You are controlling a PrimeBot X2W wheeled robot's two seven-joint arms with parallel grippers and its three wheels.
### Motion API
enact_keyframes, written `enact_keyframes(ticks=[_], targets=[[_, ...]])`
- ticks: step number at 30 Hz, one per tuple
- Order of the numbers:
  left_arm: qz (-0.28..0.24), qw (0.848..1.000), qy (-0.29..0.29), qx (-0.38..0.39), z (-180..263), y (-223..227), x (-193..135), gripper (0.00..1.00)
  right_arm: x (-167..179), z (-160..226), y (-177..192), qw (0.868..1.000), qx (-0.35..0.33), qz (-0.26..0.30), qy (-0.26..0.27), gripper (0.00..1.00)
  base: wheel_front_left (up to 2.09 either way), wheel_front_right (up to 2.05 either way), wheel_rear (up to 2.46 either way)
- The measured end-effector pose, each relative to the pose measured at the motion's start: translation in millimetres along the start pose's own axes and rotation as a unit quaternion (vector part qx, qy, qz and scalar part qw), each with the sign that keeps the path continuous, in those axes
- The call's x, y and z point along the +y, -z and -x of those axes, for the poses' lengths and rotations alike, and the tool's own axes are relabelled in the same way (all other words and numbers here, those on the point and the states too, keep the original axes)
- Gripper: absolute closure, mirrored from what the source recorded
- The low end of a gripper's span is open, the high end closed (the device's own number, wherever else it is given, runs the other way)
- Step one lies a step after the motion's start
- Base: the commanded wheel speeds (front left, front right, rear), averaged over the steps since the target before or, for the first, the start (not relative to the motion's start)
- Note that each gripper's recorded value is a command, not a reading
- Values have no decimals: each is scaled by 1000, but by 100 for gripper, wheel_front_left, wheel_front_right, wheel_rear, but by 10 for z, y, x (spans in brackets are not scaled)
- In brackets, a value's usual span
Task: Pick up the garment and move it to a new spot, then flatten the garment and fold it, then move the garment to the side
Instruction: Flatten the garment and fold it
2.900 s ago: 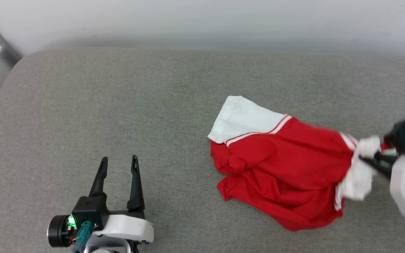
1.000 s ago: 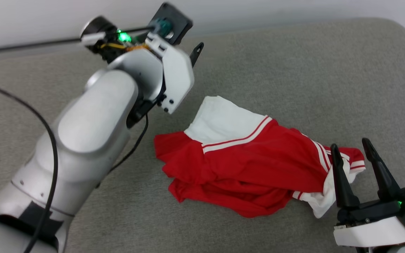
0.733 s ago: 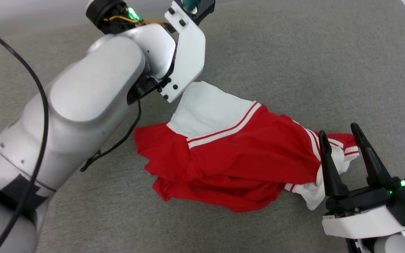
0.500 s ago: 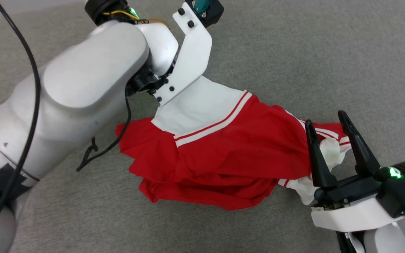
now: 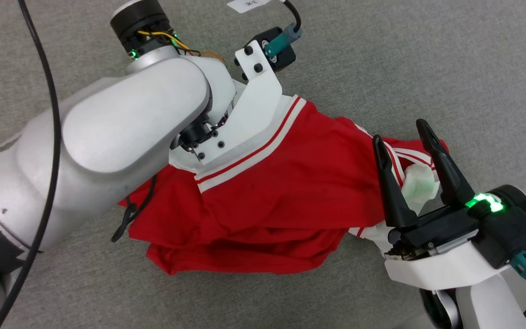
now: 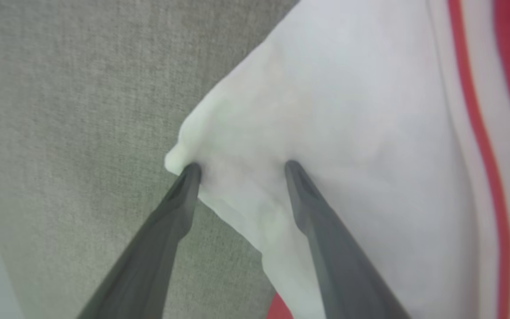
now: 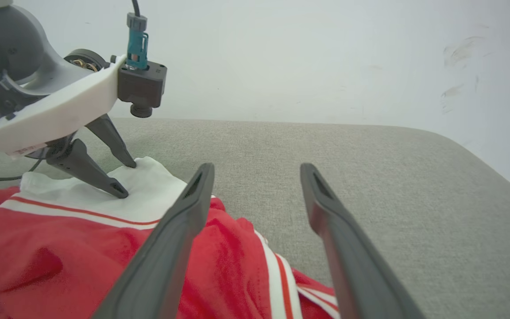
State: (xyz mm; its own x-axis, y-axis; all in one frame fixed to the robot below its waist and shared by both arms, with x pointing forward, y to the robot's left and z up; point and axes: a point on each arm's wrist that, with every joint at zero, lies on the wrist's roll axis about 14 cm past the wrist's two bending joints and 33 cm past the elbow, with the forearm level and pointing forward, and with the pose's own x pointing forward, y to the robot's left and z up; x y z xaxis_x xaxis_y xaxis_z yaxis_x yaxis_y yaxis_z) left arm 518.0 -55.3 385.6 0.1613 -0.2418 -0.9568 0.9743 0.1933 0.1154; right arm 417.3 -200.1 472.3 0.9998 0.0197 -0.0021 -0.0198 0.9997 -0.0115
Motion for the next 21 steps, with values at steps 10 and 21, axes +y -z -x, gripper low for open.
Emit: enact_keyframes(ticks=[10, 21], targets=[[-20, 1000, 11, -1, -71, 29, -89, 100, -29, -19, 53, 1000, 7, -6, 6, 0, 0, 0, 0], [21, 992, -38, -117, 550, 23, 95, 100, 154, 42, -105, 1000, -18, -9, -20, 0, 0, 0, 0]])
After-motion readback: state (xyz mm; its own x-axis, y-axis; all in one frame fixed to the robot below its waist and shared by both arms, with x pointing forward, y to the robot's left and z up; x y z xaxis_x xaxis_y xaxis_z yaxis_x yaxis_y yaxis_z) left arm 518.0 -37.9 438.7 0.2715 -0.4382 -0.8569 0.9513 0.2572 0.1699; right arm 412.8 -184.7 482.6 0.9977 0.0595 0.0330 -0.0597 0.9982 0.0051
